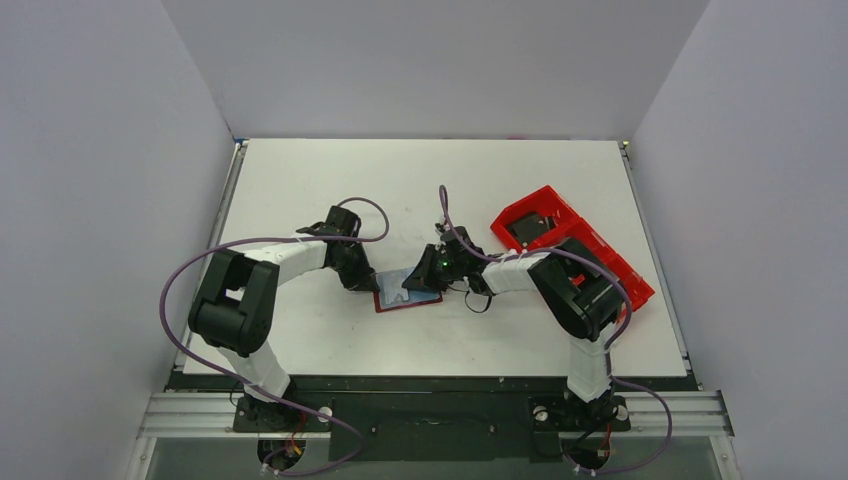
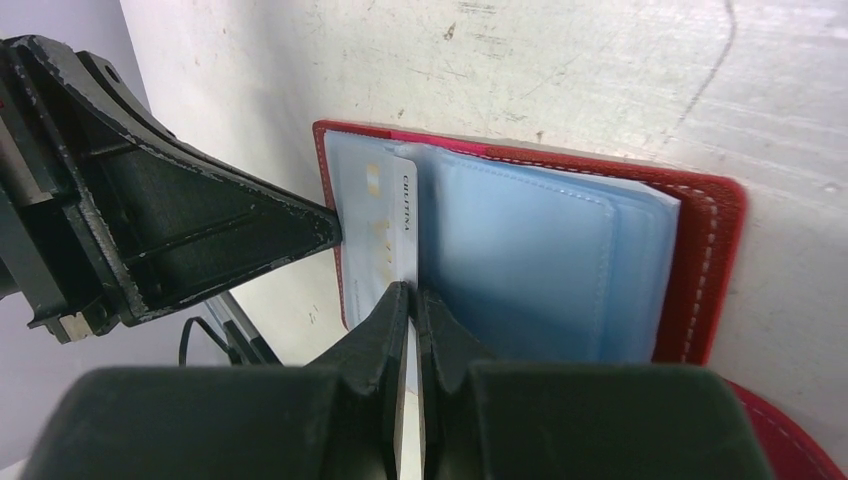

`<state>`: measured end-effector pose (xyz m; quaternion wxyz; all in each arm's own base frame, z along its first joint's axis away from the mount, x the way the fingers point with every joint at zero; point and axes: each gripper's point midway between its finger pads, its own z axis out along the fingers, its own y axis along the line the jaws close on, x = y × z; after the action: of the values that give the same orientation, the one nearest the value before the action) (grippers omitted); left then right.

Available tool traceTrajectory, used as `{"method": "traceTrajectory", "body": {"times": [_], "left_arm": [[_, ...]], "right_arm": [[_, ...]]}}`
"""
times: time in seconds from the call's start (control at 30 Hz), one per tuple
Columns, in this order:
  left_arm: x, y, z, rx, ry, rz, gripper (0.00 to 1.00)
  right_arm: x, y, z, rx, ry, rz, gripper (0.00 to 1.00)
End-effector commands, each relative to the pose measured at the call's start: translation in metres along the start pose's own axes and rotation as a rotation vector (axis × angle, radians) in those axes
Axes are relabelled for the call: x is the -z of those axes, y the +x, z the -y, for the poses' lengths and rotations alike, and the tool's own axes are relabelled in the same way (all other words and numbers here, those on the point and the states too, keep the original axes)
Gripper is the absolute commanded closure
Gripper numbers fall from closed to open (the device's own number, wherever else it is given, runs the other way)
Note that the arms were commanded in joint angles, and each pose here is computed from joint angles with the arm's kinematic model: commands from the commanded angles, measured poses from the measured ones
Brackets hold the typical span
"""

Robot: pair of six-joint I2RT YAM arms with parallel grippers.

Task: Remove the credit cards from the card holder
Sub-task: Remove the credit card from the card holder.

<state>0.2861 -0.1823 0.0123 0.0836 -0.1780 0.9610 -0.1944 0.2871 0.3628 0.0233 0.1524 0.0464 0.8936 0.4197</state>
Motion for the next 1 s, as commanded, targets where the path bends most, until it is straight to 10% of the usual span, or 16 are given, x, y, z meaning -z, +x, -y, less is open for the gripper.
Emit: {"method": "traceTrajectory", "body": {"times": [0.0, 0.97], "left_arm": [[-0.024, 0.012, -0.061, 0.003, -0.231, -0.01, 1.0], [-0.015, -0.001, -0.037, -0.022, -0.163, 0.024, 1.0]], "right_arm": [[0.013, -0.012, 0.012, 0.027, 0.053, 0.055, 1.0], [0.051, -0.033, 0.014, 0.044, 0.08, 0.12, 1.0]]}}
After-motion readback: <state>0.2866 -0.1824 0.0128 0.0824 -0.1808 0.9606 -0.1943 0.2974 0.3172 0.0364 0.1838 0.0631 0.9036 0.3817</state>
